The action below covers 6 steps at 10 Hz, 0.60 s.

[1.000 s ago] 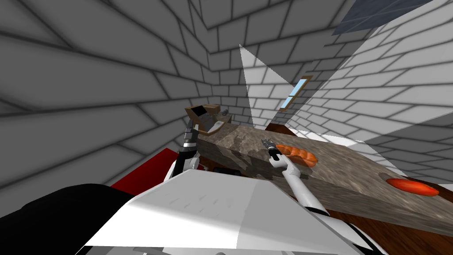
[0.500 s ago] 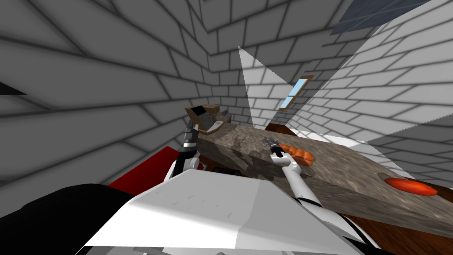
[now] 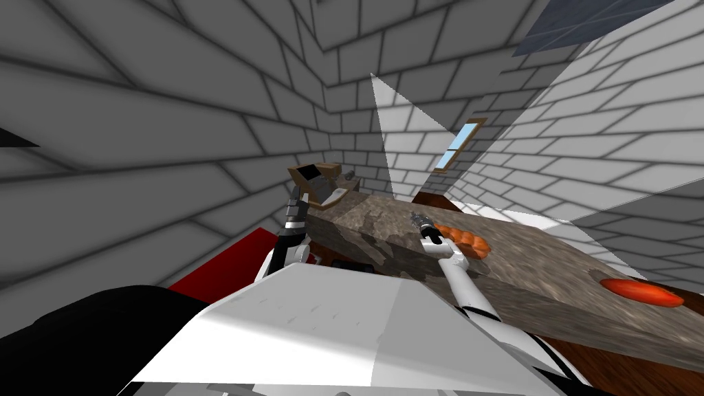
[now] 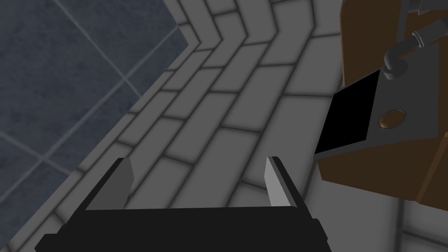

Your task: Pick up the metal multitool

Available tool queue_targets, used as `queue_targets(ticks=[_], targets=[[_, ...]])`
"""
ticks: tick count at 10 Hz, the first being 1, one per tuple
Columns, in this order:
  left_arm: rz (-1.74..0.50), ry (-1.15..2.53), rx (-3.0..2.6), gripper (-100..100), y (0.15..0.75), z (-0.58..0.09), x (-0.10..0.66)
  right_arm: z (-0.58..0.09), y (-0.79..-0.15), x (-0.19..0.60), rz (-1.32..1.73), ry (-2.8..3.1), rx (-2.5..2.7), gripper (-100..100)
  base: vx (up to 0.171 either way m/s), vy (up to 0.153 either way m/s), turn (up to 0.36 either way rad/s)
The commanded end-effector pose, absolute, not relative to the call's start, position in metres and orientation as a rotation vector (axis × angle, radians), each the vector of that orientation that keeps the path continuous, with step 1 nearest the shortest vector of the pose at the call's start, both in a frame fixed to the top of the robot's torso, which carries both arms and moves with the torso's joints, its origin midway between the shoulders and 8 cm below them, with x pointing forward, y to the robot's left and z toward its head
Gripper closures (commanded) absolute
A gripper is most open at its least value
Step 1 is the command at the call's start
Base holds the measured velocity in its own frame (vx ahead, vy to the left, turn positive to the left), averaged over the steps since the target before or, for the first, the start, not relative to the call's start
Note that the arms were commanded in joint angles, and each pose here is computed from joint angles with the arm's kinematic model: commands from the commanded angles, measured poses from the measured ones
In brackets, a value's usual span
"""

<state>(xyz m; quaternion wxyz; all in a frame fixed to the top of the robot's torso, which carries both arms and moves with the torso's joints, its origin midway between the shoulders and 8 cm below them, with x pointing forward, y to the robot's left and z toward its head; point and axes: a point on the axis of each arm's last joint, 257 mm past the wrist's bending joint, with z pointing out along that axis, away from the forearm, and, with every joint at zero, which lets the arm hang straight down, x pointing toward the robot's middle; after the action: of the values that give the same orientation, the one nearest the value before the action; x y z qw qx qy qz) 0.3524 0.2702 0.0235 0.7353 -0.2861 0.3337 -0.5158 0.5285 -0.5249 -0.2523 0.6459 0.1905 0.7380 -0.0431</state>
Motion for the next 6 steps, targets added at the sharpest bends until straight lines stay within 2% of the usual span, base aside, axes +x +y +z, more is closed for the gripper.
queue_targets(ticks=[1, 2, 6], targets=[[-1.134, 0.733, -0.629, 0, 0.2702, 0.0235, 0.3524, -0.2523, -0.5249, 0.5285, -0.098, 1.679, 0.433, -100, -0.003, 0.009, -0.020], [-1.134, 0.733, -0.629, 0, 0.2702, 0.0235, 0.3525, -0.2522, -0.5250, 0.5286, -0.099, 1.679, 0.433, 100, 0.000, 0.000, 0.000], [-1.134, 0.733, -0.629, 0, 0.2702, 0.0235, 0.3525, -0.2522, -0.5254, 0.5284, -0.102, 1.680, 0.430, 100, 0.000, 0.000, 0.000]])
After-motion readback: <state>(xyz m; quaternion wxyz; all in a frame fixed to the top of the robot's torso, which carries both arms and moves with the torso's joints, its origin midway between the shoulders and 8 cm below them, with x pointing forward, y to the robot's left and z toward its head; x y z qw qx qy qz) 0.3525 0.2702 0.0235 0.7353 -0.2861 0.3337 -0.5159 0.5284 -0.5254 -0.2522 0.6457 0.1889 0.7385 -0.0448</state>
